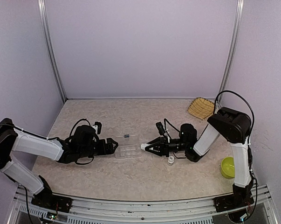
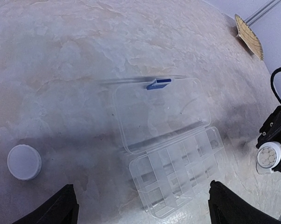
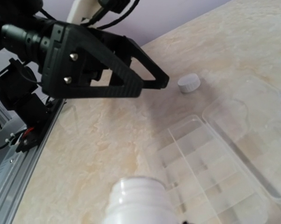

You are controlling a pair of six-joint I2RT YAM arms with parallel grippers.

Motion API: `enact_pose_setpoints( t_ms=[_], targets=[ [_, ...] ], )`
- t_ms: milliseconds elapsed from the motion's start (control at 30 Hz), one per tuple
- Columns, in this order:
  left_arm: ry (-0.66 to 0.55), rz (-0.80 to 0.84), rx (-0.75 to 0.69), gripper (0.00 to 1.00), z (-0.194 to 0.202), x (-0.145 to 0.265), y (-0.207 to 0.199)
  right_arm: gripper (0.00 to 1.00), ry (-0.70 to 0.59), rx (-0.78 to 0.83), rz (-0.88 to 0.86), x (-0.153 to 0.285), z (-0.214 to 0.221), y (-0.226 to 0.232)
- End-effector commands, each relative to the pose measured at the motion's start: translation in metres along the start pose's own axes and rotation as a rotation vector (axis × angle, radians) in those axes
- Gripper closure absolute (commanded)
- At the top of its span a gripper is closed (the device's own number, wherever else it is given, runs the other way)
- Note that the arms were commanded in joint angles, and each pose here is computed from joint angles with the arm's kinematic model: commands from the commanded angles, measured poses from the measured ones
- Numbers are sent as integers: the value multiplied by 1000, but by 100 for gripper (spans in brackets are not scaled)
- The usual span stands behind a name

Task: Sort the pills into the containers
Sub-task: Pour the pill into the compartment of the pill container.

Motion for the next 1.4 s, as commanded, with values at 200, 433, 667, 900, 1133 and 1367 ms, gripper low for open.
enact_pose_setpoints(
  t_ms=[200, 433, 667, 900, 1133, 1367],
  targets=[
    [-35, 43, 7, 5, -11, 3, -13, 85, 17, -13, 39, 0, 8, -15],
    [-38, 45, 7, 5, -12, 4, -14, 85, 31, -21, 57, 0, 13, -19],
    [-39, 41, 6, 5, -11, 5, -12, 85, 45, -29, 69, -1, 16, -22],
    [-43, 40, 8, 5, -11, 6, -12, 85, 64, -30, 83, -1, 18, -25],
    [-44, 45, 9, 5, -11, 6, -13, 85, 80, -30, 94, -2, 20, -27],
    [-46, 46, 6, 5, -11, 6, -12, 85, 93, -25, 98, -4, 21, -27]
  ],
)
Point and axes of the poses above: each gripper's point midway between its finger pads, its own x axis back along the fingers, its own y axis along the line the jaws close on, z = x × y, the point moved 3 cm from there along x, back along the fingers, and after that the axes turned 4 degrees about -x, right-handed, at the moved point
